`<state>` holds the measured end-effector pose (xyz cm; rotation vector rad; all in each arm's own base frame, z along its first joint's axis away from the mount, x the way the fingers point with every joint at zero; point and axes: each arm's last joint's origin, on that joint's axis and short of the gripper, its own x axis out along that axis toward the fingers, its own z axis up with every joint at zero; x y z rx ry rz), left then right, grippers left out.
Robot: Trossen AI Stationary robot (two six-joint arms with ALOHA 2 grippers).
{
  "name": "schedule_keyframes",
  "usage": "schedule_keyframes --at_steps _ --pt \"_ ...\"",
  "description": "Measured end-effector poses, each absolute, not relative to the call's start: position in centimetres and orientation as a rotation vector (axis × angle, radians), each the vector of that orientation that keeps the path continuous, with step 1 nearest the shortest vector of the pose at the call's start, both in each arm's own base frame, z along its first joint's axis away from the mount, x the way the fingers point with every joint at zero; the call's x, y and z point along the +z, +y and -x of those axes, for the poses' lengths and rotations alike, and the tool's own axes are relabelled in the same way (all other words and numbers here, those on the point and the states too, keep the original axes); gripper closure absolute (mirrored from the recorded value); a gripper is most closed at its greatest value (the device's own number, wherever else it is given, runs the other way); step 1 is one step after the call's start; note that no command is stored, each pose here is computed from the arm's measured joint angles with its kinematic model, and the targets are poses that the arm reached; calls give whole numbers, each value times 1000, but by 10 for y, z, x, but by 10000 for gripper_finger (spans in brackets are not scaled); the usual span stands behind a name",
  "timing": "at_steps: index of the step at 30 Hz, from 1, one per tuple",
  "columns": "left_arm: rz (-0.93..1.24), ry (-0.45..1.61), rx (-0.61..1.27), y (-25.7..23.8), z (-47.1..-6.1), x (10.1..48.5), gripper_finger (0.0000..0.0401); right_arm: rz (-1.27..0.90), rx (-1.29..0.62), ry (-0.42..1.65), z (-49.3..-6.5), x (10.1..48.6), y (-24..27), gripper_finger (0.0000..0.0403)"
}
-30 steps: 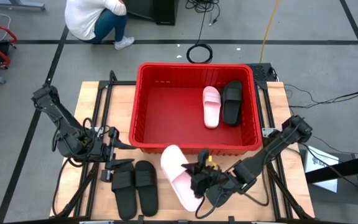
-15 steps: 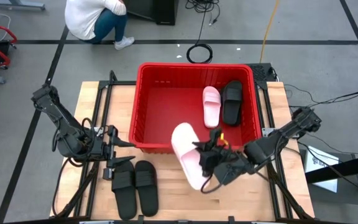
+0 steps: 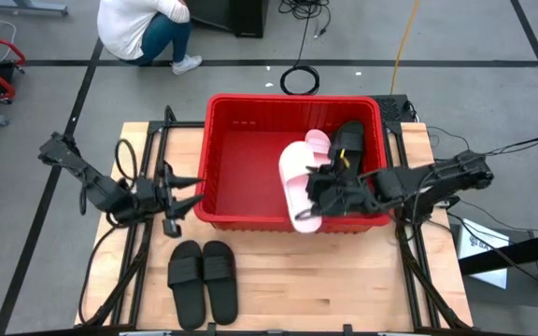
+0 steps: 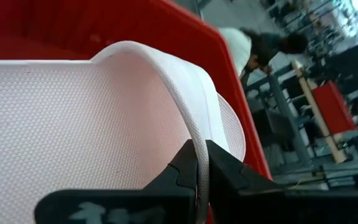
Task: Pick and place slides into bin
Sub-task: Put the pink slide into the bin
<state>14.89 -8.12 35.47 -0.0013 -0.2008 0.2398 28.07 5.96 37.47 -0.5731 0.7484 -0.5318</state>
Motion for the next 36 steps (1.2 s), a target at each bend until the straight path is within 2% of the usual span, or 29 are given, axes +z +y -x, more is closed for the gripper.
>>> schedule_keyframes --at_steps 7,13,16,20,27,36 --pt "-16 -218 344 -49 -138 362 215 525 -573 707 -258 359 15 399" --pt "-19 -240 343 -31 -137 363 215 538 -652 682 -235 341 -13 399" --pt "-32 -236 384 -22 -139 362 215 540 -616 679 -227 332 -25 399" --pt "-35 -236 407 -11 -142 362 215 521 -617 658 -225 320 -40 399" --pt "-15 -239 435 11 -144 360 215 537 -695 746 -218 298 -65 399" --pt "14 -182 452 41 -146 352 215 489 -643 720 -213 275 -91 399"
